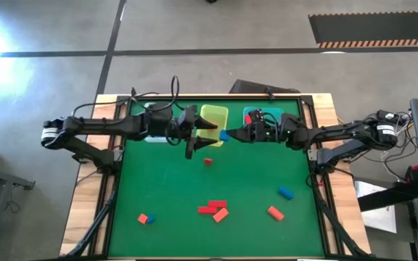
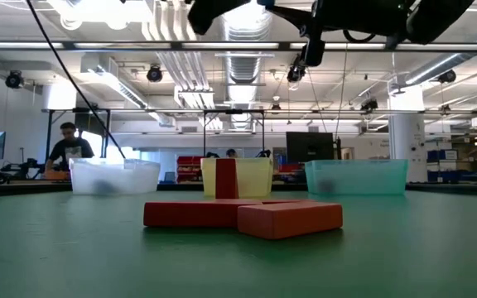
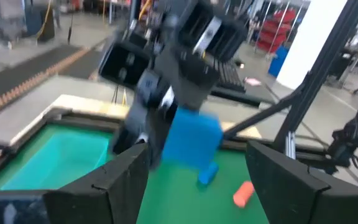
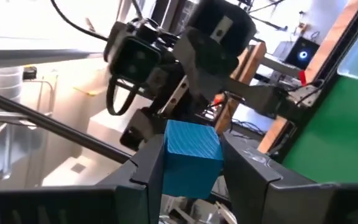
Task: Sort & place blocks by color
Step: Put the blue block into the white bin
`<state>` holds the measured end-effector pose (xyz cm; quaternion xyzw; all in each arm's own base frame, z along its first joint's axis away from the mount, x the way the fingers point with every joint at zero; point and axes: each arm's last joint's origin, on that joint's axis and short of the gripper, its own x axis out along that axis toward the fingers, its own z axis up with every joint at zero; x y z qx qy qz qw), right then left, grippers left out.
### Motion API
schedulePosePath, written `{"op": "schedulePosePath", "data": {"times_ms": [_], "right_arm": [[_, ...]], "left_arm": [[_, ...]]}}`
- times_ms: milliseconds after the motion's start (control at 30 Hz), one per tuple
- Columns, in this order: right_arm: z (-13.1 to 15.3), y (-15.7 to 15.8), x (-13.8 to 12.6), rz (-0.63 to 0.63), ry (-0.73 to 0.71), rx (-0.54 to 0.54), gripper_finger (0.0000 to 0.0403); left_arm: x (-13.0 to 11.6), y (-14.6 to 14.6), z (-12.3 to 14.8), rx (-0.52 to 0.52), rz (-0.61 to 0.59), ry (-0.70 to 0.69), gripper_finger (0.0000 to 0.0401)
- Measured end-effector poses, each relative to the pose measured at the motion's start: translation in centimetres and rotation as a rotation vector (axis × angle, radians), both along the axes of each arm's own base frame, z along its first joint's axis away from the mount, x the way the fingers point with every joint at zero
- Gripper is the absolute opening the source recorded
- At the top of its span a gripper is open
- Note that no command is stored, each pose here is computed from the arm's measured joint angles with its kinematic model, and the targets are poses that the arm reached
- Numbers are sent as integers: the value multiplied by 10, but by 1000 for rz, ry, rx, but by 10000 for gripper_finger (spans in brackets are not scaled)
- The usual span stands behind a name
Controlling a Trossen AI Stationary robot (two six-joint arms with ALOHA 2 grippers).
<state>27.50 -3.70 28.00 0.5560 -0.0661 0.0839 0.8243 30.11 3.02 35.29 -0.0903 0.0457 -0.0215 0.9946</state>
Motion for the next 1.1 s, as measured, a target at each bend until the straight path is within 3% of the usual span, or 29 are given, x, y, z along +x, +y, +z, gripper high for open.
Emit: {"op": "schedulePosePath", "data": {"times_ms": [233,467,767,900,1100], "right_arm": [[-2,-1,11,30,16,9,120],[2,-2,12,29,1,12,120],[6,-8,9,25,-17,97,120],[6,-8,9,27,-18,97,120],[6,-8,9,38,-15,123,130]], "left_arm": [[21,2,-9,10,-1,-75,249],[22,2,-11,8,-4,-68,249],[22,2,-10,8,-5,-68,243],[21,2,-10,7,-5,-68,212],[21,2,-10,9,-4,-67,125]]}}
